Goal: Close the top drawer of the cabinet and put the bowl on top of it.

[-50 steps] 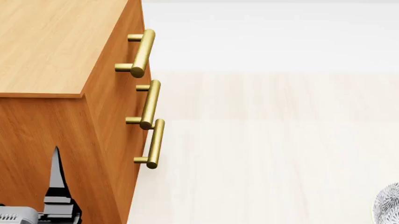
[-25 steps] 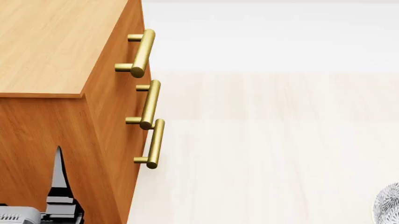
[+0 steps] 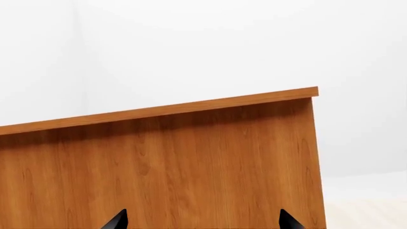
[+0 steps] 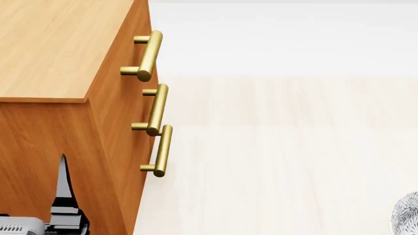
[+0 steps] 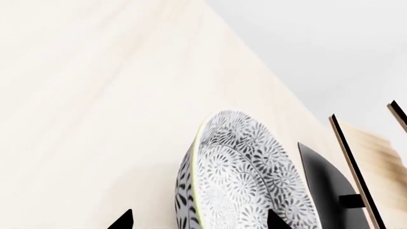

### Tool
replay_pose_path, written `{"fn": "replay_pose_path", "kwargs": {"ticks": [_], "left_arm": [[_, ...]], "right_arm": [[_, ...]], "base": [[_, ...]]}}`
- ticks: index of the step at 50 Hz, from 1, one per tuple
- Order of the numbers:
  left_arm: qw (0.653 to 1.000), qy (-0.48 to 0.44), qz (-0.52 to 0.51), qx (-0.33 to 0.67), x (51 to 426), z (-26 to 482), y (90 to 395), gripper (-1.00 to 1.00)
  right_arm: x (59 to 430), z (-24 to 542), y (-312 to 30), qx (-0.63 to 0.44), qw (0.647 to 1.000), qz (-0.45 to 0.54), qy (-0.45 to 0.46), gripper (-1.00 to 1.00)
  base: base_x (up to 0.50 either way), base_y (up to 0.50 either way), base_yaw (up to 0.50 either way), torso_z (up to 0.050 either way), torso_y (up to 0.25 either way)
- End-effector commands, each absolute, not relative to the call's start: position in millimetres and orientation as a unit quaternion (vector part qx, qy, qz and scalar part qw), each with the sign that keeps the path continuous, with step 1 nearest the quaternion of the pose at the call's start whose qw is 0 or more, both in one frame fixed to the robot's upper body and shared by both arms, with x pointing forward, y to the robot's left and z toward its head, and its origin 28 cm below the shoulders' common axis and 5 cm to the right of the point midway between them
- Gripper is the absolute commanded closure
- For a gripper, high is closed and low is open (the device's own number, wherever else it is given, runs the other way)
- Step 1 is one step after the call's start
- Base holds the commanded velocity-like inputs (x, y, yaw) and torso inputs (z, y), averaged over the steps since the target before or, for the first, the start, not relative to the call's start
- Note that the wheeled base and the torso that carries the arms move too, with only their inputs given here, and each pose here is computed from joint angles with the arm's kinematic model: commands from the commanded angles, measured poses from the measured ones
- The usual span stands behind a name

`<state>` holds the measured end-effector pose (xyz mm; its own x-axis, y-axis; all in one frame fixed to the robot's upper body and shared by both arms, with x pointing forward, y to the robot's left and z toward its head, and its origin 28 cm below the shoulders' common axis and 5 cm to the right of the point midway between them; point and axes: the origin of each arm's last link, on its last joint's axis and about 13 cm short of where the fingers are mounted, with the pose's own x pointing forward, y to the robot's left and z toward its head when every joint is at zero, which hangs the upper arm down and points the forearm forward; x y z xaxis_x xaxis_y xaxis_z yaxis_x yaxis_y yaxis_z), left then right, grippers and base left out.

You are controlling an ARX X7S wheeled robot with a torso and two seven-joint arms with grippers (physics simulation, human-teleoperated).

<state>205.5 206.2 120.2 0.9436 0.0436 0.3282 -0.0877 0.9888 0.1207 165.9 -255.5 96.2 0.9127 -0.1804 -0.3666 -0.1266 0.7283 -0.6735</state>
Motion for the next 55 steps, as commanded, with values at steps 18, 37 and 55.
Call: {"fn": "replay_pose_path", "kwargs": {"ticks": [18, 37, 55], "left_arm": [[0.984, -0.164, 0.033, 0.065, 205, 120, 206, -1.00], [0.983, -0.166, 0.034, 0.066, 205, 120, 206, -1.00], [0.984, -0.165, 0.033, 0.065, 205, 120, 206, -1.00]], "right_arm": [[164, 91, -258, -0.364, 0.906, -0.016, 0.216, -1.00], [168, 83, -259, -0.355, 0.908, -0.014, 0.220, -1.00], [166, 81, -261, -0.354, 0.908, -0.018, 0.223, -1.00]], "base": [[0.00, 0.00, 0.00, 0.000, 0.000], [0.00, 0.00, 0.00, 0.000, 0.000], [0.00, 0.00, 0.00, 0.000, 0.000]]}}
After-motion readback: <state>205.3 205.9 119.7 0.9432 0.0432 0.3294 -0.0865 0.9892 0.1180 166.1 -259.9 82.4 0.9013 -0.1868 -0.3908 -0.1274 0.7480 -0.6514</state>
